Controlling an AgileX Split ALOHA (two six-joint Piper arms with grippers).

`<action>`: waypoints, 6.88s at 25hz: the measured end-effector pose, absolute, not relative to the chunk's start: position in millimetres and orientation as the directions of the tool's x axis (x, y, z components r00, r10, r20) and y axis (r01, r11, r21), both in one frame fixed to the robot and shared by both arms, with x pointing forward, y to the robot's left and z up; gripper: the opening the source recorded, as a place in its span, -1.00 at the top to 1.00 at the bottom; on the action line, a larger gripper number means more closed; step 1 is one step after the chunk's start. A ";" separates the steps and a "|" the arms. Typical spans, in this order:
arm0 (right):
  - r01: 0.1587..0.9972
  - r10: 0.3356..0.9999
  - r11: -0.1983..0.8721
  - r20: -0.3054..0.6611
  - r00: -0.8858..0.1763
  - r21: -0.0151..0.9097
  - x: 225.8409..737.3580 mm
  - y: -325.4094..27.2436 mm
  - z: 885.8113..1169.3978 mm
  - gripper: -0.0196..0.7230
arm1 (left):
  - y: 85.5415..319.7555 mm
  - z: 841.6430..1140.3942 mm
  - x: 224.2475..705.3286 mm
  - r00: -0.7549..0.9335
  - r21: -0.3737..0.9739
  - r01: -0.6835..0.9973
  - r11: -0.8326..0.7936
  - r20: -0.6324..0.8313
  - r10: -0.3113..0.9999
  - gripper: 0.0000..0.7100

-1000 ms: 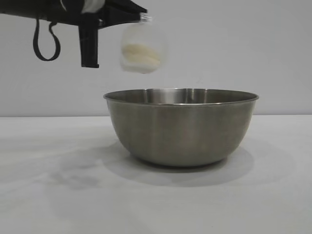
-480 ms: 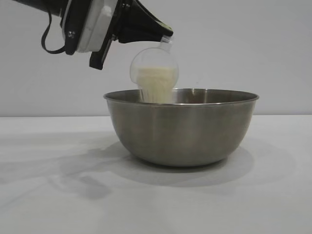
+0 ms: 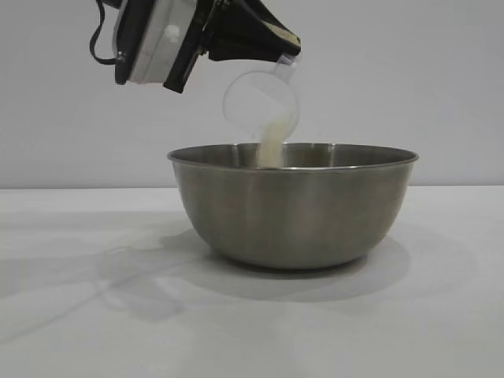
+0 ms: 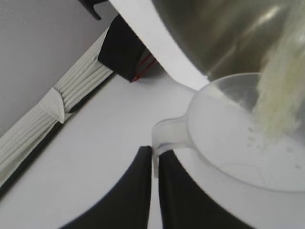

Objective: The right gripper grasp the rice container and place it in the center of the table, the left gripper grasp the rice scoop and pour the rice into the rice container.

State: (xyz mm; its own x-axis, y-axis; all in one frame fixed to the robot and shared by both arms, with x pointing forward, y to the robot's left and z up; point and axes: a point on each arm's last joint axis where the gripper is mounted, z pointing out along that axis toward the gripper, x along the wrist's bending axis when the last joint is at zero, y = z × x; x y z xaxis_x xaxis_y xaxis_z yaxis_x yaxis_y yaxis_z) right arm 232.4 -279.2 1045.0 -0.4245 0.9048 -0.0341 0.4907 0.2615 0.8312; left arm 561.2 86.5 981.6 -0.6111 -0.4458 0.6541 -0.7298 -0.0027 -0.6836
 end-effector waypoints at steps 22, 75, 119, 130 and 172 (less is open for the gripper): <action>0.491 0.905 0.262 -0.034 -0.424 0.831 232.4 -279.2 1045.0 -0.07 | 122.7 1021.6 602.8 0.517 0.906 -0.162 -0.392 0.416 0.748 1.00; 0.491 0.905 0.262 -0.034 -0.424 0.831 232.4 -279.2 1045.0 -0.07 | 245.0 867.3 496.2 0.208 0.921 0.360 -0.152 0.080 0.975 0.62; 0.491 0.905 0.260 -0.033 -0.424 0.831 232.4 -279.2 1045.0 -0.07 | 303.2 1067.2 347.3 -0.011 0.980 0.024 -0.197 0.198 0.980 0.26; 0.491 0.905 0.260 -0.033 -0.424 0.831 232.4 -279.2 1045.0 -0.07 | 307.5 1068.6 276.6 -0.052 0.966 0.230 -0.114 0.130 0.990 0.26; 0.491 0.905 0.259 -0.031 -0.424 0.832 232.3 -279.1 1045.1 -0.07 | 296.3 1045.0 229.9 0.026 0.866 0.499 0.007 -0.023 0.999 0.26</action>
State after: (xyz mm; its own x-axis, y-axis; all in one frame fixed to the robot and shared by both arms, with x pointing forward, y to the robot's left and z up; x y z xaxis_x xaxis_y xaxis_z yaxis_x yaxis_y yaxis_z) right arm 232.3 -279.1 1045.1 -0.4245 0.9049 -0.0312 0.4914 0.2591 0.8315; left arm 229.9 296.3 1045.0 0.0255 0.9994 -0.0229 0.4995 0.0071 0.8663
